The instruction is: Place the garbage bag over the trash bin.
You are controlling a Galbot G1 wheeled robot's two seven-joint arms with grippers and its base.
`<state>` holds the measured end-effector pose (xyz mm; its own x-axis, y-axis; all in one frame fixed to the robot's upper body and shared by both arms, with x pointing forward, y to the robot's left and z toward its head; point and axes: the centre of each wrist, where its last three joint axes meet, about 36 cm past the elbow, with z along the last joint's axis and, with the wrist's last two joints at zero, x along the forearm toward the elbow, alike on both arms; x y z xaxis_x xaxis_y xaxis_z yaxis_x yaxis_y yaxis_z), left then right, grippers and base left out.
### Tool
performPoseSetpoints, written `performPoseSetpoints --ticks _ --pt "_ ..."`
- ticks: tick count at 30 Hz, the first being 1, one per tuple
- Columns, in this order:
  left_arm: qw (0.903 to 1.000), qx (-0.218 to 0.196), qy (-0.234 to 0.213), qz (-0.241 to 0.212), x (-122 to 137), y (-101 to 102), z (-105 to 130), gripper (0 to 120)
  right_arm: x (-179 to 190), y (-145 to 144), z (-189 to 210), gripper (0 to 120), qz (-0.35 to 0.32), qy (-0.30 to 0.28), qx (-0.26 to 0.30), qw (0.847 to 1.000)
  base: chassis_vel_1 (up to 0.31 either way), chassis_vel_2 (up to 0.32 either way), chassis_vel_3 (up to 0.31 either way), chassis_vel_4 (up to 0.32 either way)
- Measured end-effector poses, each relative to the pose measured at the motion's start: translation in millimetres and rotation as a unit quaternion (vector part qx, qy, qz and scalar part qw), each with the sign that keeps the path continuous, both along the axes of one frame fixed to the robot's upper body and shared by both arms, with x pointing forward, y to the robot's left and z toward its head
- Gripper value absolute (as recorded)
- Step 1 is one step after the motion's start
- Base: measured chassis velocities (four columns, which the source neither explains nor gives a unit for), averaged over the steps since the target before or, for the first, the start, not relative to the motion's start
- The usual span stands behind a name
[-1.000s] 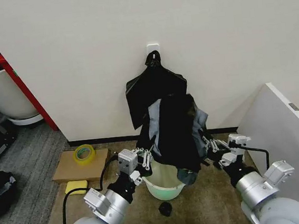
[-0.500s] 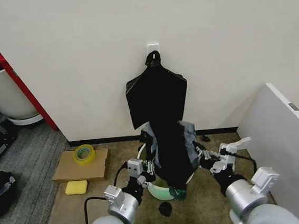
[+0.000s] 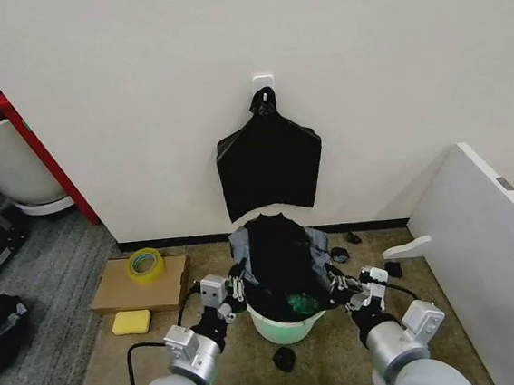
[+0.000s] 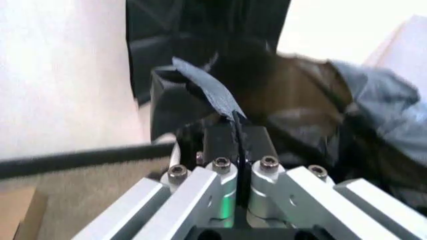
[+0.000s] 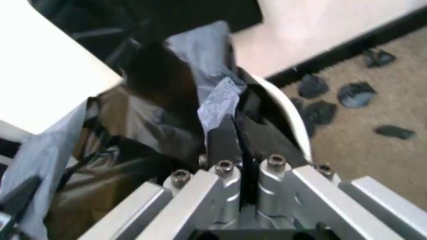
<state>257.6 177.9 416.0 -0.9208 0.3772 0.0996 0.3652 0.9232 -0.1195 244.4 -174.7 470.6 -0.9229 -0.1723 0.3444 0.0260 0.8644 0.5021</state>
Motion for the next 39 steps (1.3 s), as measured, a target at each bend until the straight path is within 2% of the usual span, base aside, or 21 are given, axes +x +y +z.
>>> performPoseSetpoints --ticks 5,10,16,20,27,34,39 --pt "0.9994 0.02 0.029 0.001 -32 0 -26 0 -13 8 -14 0 -0.01 0.05 -0.041 0.998 0.0 0.0 0.0 0.0" --pt "0.9987 0.034 0.035 0.012 -38 8 -28 0 -10 8 -13 0 -0.026 0.076 -0.067 0.995 0.0 0.0 0.0 0.0" --pt "0.9983 0.042 0.039 0.006 -50 12 -21 0 -9 1 -6 0 -0.027 0.11 -0.1 0.989 0.0 0.0 0.0 0.0" --pt "0.9973 0.056 0.048 0.002 -57 16 -25 0 -9 0 -5 0 -0.016 0.126 -0.111 0.986 0.0 0.0 0.0 0.0" --pt "0.9949 0.059 0.082 0.003 -57 26 -34 0 -5 5 -17 0 -0.003 0.141 -0.117 0.983 0.0 0.0 0.0 0.0" --pt "0.9921 0.066 0.107 0.007 -45 32 -45 0 5 8 -37 0 0.002 0.154 -0.132 0.979 0.0 0.0 0.0 0.0" --pt "0.9918 0.065 0.106 0.029 -17 35 -54 0 19 9 -51 0 -0.004 0.151 -0.136 0.979 0.0 0.0 0.0 0.0"
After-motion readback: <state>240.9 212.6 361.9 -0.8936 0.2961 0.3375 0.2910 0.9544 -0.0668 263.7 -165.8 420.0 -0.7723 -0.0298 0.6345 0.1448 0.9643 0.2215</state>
